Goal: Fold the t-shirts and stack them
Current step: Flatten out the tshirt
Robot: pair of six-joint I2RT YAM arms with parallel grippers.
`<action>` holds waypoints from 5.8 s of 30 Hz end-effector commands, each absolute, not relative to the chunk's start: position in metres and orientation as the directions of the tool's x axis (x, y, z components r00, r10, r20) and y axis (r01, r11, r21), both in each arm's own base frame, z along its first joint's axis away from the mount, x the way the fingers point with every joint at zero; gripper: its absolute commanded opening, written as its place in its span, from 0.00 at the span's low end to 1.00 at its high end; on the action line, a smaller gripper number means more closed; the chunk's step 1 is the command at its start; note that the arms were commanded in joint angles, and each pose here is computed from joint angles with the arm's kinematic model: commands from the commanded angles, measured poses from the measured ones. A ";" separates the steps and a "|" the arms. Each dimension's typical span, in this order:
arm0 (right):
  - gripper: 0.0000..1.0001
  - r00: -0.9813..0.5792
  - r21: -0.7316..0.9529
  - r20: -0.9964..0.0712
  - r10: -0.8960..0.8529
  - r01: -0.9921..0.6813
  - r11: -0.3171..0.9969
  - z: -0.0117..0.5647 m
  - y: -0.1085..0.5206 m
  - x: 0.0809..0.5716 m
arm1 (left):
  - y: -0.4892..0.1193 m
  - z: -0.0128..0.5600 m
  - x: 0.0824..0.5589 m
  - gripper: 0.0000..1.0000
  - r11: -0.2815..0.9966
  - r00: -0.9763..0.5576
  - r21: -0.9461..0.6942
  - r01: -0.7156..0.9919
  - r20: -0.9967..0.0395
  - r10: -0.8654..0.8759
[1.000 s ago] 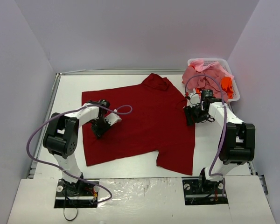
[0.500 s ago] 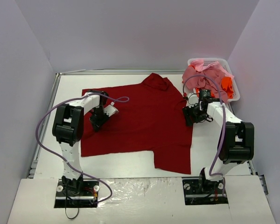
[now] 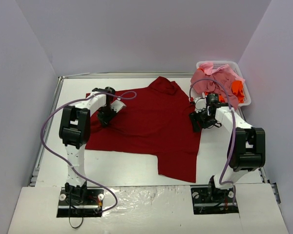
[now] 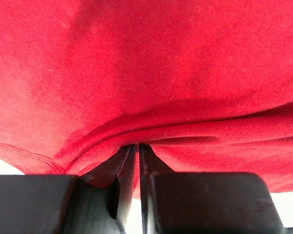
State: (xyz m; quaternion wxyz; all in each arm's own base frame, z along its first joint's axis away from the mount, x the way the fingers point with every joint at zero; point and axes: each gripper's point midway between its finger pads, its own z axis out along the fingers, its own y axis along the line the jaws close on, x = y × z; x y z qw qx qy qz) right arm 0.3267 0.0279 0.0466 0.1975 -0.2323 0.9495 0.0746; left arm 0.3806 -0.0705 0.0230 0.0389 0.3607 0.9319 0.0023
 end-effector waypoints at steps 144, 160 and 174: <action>0.79 -0.016 -0.419 -0.399 -0.917 -0.886 0.198 0.065 0.010 0.261 | -0.045 0.080 0.273 0.02 0.695 -0.527 0.295 0.656 -0.480 0.701; 0.81 0.009 -0.413 -0.437 -0.900 -0.891 0.191 0.031 0.017 0.290 | -0.043 0.080 0.273 0.02 0.701 -0.532 0.303 0.646 -0.480 0.698; 0.68 -0.024 -0.352 -0.486 -0.874 -0.910 0.220 0.017 0.036 0.318 | -0.044 0.078 0.275 0.02 0.698 -0.532 0.305 0.648 -0.475 0.701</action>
